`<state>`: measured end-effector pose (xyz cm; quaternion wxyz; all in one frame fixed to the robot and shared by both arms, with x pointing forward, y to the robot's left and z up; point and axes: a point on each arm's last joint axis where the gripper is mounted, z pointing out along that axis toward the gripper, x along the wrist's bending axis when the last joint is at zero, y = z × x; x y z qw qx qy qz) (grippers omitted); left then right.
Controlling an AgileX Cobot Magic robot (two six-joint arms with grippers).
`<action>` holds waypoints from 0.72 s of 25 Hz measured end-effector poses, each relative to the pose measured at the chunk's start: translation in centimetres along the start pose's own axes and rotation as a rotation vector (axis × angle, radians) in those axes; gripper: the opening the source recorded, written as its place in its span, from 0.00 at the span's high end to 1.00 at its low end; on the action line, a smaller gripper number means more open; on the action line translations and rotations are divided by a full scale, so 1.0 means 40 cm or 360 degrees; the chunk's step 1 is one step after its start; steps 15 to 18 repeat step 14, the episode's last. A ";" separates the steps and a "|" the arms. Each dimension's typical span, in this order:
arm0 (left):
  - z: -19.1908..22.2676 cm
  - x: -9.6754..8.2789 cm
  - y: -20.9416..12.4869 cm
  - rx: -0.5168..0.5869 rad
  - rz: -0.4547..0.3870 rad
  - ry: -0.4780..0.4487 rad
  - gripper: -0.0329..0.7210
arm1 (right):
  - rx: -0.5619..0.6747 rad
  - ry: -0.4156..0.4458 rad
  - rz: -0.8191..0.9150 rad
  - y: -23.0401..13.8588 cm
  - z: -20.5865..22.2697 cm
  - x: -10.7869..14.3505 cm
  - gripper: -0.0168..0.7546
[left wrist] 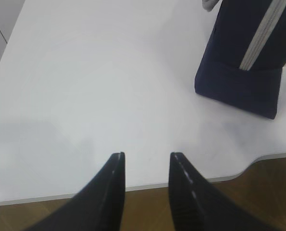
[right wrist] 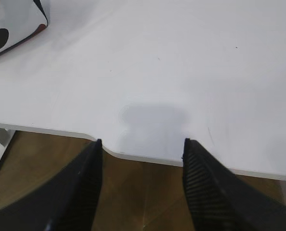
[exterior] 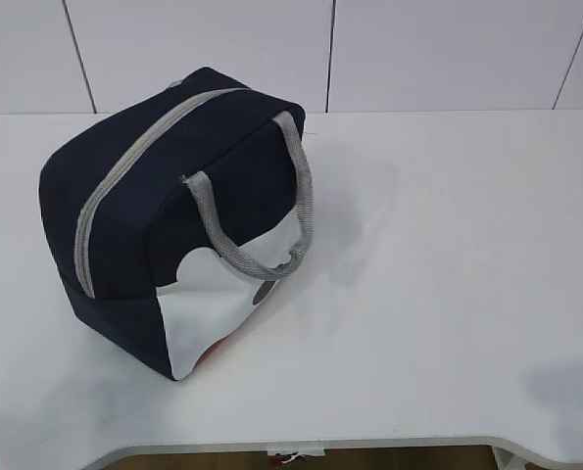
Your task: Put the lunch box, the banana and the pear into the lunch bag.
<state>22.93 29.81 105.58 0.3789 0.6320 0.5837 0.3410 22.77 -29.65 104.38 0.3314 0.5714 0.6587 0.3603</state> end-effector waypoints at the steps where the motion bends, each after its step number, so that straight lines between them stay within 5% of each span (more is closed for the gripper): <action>1: 0.000 0.000 0.000 0.0000 0.0000 0.0000 0.65 | 0.0000 0.0000 0.0000 0.000 0.000 0.000 0.41; 18: 0.000 0.000 0.000 0.0000 0.0000 0.0000 0.65 | 0.0000 0.0000 0.0003 0.000 0.000 0.000 0.41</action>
